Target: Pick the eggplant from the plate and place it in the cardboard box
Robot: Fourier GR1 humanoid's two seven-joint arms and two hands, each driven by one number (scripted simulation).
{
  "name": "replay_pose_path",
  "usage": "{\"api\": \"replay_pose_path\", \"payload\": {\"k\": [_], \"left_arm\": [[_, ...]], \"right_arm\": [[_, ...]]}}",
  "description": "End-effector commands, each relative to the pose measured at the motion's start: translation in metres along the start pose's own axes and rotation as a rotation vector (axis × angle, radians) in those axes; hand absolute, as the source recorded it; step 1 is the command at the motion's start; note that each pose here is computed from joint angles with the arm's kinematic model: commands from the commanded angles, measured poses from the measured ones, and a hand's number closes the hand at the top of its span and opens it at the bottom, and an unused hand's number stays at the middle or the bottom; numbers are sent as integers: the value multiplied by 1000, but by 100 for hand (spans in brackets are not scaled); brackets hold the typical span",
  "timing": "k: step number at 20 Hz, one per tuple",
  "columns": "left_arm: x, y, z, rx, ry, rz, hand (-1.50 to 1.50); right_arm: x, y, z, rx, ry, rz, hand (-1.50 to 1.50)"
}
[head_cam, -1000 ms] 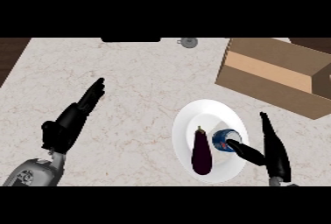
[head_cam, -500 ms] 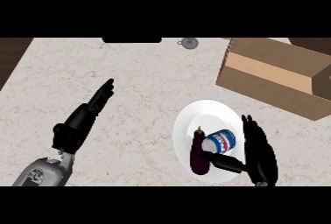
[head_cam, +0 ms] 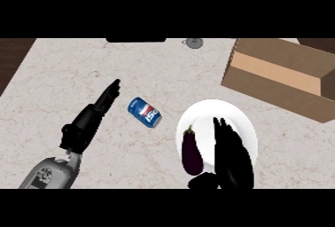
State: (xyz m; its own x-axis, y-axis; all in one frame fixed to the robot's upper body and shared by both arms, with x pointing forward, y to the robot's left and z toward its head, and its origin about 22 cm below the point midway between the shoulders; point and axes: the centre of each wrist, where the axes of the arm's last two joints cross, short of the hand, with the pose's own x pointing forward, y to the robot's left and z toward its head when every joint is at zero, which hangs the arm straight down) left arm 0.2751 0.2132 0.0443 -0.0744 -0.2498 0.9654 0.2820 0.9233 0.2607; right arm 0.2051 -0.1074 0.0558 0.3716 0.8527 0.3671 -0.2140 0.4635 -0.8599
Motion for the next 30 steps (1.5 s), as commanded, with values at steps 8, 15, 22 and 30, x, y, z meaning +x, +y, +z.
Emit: {"api": "replay_pose_path", "payload": {"k": [8,15,22,30], "left_arm": [[-2,-3,-9,-14,-27,-5,0],[4,-11,0,-11,-30,-10,0],[1,-22,-10,-6,-7,-2,0],[-5,-10,-9,1,-13,28,0]], "right_arm": [[62,-19,9,28,203,16,-150],[40,7,-16,91,300,43,-150],[35,16,-30,46,268,29,-150],[23,13,-34,86,288,79,-150]]}}
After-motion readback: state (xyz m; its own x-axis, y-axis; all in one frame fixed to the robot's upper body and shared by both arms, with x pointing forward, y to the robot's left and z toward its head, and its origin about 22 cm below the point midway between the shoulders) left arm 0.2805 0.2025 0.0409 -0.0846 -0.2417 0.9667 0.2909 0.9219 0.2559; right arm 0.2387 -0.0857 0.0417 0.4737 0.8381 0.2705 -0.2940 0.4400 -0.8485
